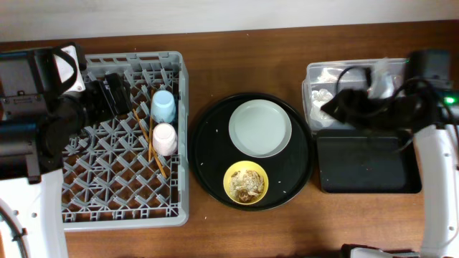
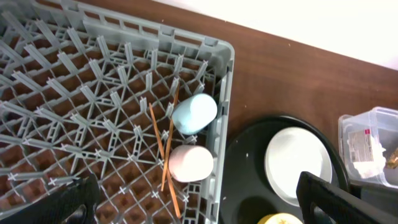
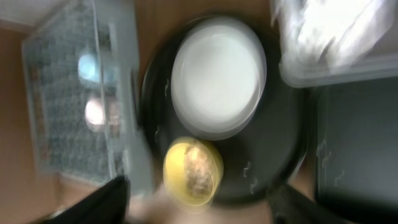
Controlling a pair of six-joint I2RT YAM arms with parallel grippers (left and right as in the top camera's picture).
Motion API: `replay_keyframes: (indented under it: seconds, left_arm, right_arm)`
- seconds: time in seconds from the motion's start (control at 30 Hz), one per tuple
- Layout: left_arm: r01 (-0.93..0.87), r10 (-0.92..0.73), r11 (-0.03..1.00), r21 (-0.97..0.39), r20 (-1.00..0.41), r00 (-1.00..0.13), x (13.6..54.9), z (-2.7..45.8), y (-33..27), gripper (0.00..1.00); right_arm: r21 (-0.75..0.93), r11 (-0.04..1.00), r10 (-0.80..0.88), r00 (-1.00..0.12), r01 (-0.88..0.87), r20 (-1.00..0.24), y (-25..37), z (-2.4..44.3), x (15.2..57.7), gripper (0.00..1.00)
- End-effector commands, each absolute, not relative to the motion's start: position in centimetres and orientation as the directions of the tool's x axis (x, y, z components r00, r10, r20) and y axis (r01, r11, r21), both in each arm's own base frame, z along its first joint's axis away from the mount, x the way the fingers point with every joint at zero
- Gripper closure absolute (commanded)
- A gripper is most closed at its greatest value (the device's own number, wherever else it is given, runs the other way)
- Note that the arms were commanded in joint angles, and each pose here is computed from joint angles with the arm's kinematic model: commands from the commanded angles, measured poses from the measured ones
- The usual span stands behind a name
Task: Sort waste into correct bins and load items into the dishwasher rack
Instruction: 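Carry the brown snack wrapper with the right gripper into the clear bin, then grasp the rim of the yellow bowl with the right gripper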
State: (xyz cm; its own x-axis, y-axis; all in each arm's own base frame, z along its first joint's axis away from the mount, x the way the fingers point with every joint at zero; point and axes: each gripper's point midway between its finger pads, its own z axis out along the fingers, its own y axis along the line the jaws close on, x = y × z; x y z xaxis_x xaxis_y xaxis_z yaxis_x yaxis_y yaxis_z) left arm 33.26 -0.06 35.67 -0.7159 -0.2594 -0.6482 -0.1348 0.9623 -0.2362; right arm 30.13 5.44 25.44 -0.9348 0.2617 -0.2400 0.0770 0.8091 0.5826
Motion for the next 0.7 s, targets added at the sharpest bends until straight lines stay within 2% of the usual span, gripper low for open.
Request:
replay_keyframes:
  seconds: [0.0, 0.03, 0.1, 0.2, 0.3, 0.43, 0.6, 0.67]
  left_arm:
    - [-0.127, -0.259, 0.962, -0.243, -0.653, -0.712, 33.2, 36.0, -0.2, 0.01]
    - [-0.127, -0.259, 0.962, -0.243, -0.653, -0.712, 33.2, 36.0, -0.2, 0.01]
    - [-0.127, -0.259, 0.962, -0.243, -0.653, -0.712, 33.2, 36.0, -0.2, 0.01]
    - [-0.127, -0.259, 0.962, -0.243, -0.653, -0.712, 33.2, 36.0, -0.2, 0.01]
    - [-0.127, -0.259, 0.962, -0.243, -0.653, -0.712, 33.2, 36.0, -0.2, 0.01]
    - [-0.127, -0.259, 0.962, -0.243, -0.653, -0.712, 33.2, 36.0, -0.2, 0.01]
    - [-0.127, -0.259, 0.962, -0.243, -0.653, -0.712, 33.2, 36.0, -0.2, 0.01]
    - [-0.127, -0.259, 0.962, -0.243, -0.653, -0.712, 33.2, 36.0, -0.2, 0.01]
  right_arm:
    - [0.531, 0.838, -0.007, -0.976, -0.125, -0.219, 11.4, 24.2, 27.1, 0.4]
    - [0.503, 0.85, -0.06, -0.977, -0.159, -0.207, 13.0, 23.4, 26.4, 0.43]
    - [0.42, 0.886, -0.127, -0.974, -0.196, -0.187, 15.8, 21.7, 25.2, 0.43]
    - [0.217, 0.947, -0.19, -0.956, -0.239, -0.223, 20.9, 17.4, 23.4, 0.43]
    - [0.106, 0.952, -0.252, -0.93, -0.288, -0.267, 24.0, 13.7, 22.2, 0.43]
    - [0.015, 0.927, -0.359, -0.897, -0.375, -0.257, 26.8, 8.8, 21.3, 0.43]
    - [-0.022, 0.925, -0.376, -0.905, -0.379, -0.199, 27.4, 5.0, 21.5, 0.54]
    - [-0.024, 0.924, -0.381, -0.909, -0.383, -0.17, 27.5, 4.1, 21.2, 0.65]
